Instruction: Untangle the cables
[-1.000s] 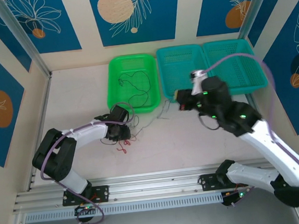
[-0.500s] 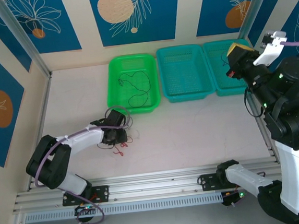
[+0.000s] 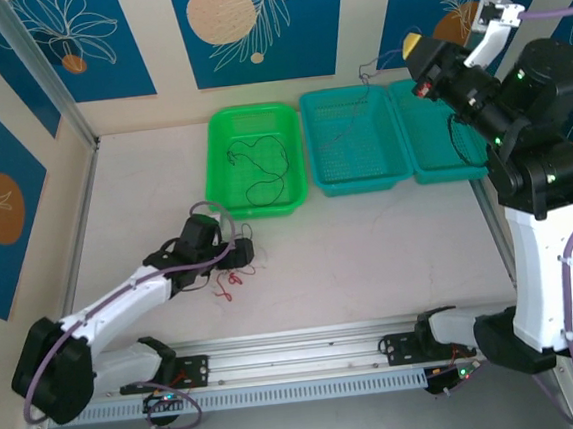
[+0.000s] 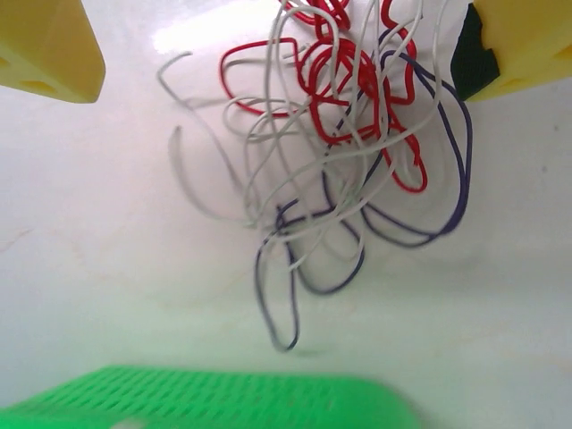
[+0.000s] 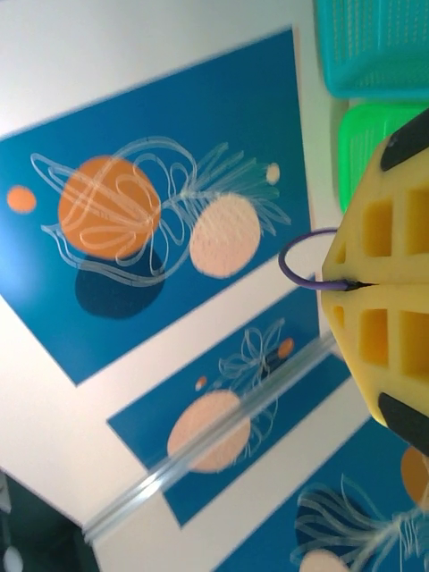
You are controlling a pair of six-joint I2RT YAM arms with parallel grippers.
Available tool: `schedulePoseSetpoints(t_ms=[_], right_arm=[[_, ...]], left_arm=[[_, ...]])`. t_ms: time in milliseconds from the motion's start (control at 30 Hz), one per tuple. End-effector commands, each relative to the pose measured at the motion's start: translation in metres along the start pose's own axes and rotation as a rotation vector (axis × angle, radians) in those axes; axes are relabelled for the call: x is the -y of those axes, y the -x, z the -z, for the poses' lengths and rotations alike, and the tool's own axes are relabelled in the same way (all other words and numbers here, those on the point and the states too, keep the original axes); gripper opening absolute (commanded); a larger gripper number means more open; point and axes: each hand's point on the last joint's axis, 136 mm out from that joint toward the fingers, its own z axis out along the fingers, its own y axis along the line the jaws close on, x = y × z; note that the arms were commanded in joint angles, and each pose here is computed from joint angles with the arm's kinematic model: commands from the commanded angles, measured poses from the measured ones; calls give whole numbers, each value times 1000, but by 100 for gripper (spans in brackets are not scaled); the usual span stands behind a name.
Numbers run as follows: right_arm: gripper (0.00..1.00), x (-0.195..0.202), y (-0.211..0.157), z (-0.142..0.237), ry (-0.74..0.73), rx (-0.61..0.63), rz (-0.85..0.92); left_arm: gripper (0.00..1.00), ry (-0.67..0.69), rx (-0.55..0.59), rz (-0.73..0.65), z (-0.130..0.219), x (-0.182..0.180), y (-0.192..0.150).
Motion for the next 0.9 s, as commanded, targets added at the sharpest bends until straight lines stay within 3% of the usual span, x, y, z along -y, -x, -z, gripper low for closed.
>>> schedulePoseSetpoints(t_ms=[0, 333, 600, 733, 867], right_arm=[[0, -33, 9, -14, 177, -16, -77], [0, -66, -7, -86, 321, -96, -98], [0, -55, -38, -139, 316, -156, -121], [0, -34, -68, -167, 266, -233, -179], [0, -14, -124, -195, 231, -404, -296]], left_arm=[[100, -16, 99, -46, 26, 5, 24], [100, -11, 295, -26, 98, 7, 63], [100, -107, 316, -119, 127, 26, 67], [100, -101, 319, -137, 137, 25, 67], [100, -77, 328, -127, 139, 19, 65]])
